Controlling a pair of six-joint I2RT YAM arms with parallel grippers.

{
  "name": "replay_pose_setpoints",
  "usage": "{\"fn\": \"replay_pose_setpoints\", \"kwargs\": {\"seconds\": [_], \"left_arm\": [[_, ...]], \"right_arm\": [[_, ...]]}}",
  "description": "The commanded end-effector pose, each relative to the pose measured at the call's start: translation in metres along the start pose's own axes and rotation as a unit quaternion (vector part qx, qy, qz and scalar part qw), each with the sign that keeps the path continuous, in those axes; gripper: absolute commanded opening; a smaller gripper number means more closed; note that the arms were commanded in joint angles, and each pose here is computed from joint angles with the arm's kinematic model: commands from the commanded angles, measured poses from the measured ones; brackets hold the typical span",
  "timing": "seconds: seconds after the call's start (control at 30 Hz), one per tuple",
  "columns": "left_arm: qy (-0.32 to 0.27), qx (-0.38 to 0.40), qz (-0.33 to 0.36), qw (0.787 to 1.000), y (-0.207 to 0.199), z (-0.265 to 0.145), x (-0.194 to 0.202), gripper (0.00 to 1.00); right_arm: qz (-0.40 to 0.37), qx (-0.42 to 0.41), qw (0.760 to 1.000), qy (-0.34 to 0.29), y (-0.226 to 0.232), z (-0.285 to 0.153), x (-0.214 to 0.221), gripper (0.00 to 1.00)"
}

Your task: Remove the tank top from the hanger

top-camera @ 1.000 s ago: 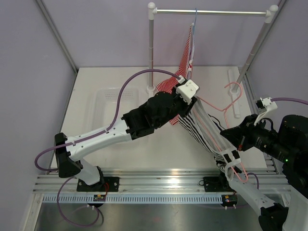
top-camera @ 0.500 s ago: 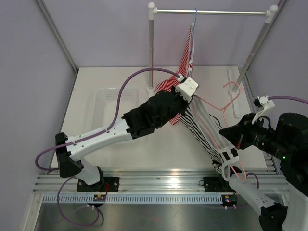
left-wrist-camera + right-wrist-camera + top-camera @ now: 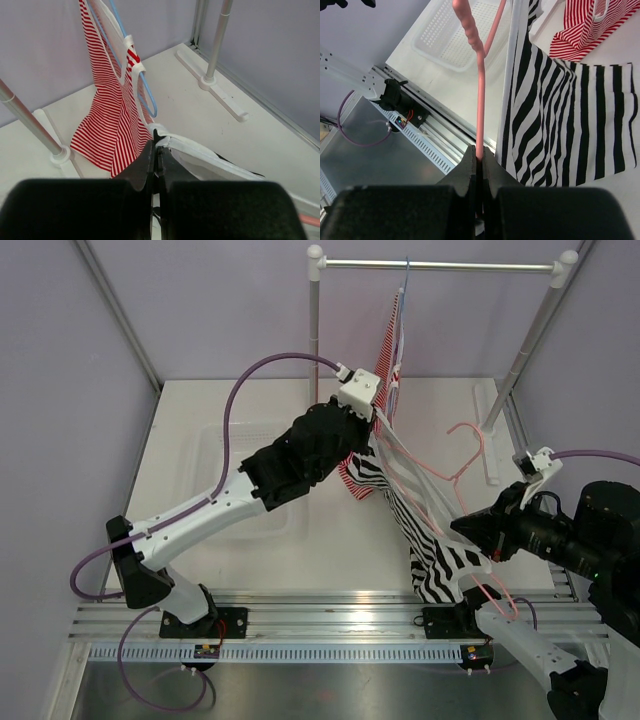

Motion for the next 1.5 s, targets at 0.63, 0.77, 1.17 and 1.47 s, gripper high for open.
{"fn": "replay_pose_setpoints", "kwargs": {"seconds": [0.63,0.77,1.17,1.47], "left_arm": [[-0.006,0.104,-0.138,0.985,0.001,-0.051,-0.006,0.0],[0.005,0.111,-0.14,0.984,-0.001,-0.056,-0.007,0.0],[-0.057,-0.009,-0.163,0.985,0.046,-0.072,-0.05,0.0],[-0.071,-0.005,-0.155,0.985,0.052,-0.062,-0.066,0.0]], "right_arm": [[-0.102,-0.012,0.944,-0.315,0.008,-0.014,-0.048,0.0],[-0.114,-0.032,0.928,-0.353,0.015,-0.017,-0.053,0.0],[-0.153,-0.01,0.961,-0.23,0.004,-0.007,-0.024,0.0],[-0.15,-0.05,0.974,-0.162,0.014,-0.008,0.002,0.0]]}}
Point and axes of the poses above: each gripper's point midway between its finger pads, its own z axis out along the fingers, its own y axis along the line the jaws close on, x = y × z, the point moved 3 cm from there along -z, back along the fingers, and after that the axes turned 12 degrees about -z, right-handed, at the moved point
